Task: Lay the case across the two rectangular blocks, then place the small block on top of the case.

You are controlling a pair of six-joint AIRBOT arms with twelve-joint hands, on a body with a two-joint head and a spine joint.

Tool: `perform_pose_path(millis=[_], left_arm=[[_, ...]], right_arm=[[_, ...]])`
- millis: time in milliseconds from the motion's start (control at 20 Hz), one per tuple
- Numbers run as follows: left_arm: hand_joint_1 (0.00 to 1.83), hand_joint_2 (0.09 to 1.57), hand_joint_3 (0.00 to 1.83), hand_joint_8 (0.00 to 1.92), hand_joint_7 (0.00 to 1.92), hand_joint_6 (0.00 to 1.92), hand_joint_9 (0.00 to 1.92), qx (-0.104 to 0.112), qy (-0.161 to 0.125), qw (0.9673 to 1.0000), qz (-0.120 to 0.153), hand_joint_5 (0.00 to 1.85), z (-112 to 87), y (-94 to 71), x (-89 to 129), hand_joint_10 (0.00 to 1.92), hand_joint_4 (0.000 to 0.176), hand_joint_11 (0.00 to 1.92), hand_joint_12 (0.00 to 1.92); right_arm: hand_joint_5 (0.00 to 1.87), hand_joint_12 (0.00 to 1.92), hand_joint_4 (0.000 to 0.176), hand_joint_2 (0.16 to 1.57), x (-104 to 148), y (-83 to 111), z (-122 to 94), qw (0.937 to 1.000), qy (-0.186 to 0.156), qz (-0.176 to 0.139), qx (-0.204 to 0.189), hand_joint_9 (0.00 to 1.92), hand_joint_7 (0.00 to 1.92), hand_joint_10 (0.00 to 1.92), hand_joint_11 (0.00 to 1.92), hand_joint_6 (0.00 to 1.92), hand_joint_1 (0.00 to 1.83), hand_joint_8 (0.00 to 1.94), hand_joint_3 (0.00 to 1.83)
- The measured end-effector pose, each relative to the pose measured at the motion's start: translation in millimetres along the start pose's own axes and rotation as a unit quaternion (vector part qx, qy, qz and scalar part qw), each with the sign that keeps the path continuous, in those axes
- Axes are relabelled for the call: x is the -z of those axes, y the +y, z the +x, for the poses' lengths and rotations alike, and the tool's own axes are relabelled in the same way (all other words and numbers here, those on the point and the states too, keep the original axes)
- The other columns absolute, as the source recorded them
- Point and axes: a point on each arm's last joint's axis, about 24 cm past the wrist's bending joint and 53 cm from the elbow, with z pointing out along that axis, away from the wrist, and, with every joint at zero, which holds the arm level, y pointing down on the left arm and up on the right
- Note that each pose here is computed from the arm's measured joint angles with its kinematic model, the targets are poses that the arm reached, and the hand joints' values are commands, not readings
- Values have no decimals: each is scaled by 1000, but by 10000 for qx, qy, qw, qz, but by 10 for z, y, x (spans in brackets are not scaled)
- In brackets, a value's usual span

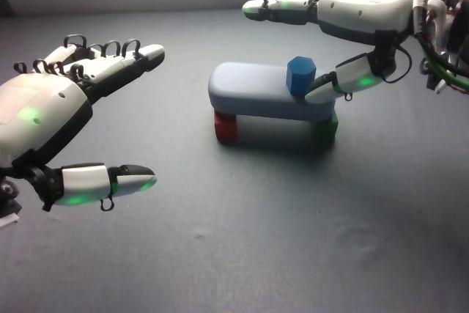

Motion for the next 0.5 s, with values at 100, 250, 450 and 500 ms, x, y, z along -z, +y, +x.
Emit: perform_pose_path(millis=[100,250,450,500], left_arm=[[900,942,1,1,315,2,343,10,-1,10000,1,207,-1,-1,0,1,87,0,905],[910,936,0,1,306,0,314,18,-7,10000,2,180,-3,-2,0,1,132,0,862],[801,940,0,0,184,0,175,42,-89,9999,100,114,-31,-60,13,0,120,0,600],[779,957,5,0,101,4,94,74,-146,9998,109,89,-57,-87,36,0,103,0,469]], right_arm=[[29,581,126,902,-7,22,15,10000,10,-24,-8,136,125,3,0,0,892,1,0],[0,694,175,846,-9,41,30,10000,25,-37,-19,72,6,0,0,0,800,0,0],[0,11,176,808,194,186,-113,9995,-117,-278,-67,0,0,0,0,0,675,0,0],[0,1,176,775,342,211,-217,9984,-316,-408,-250,0,0,0,0,0,616,0,0]])
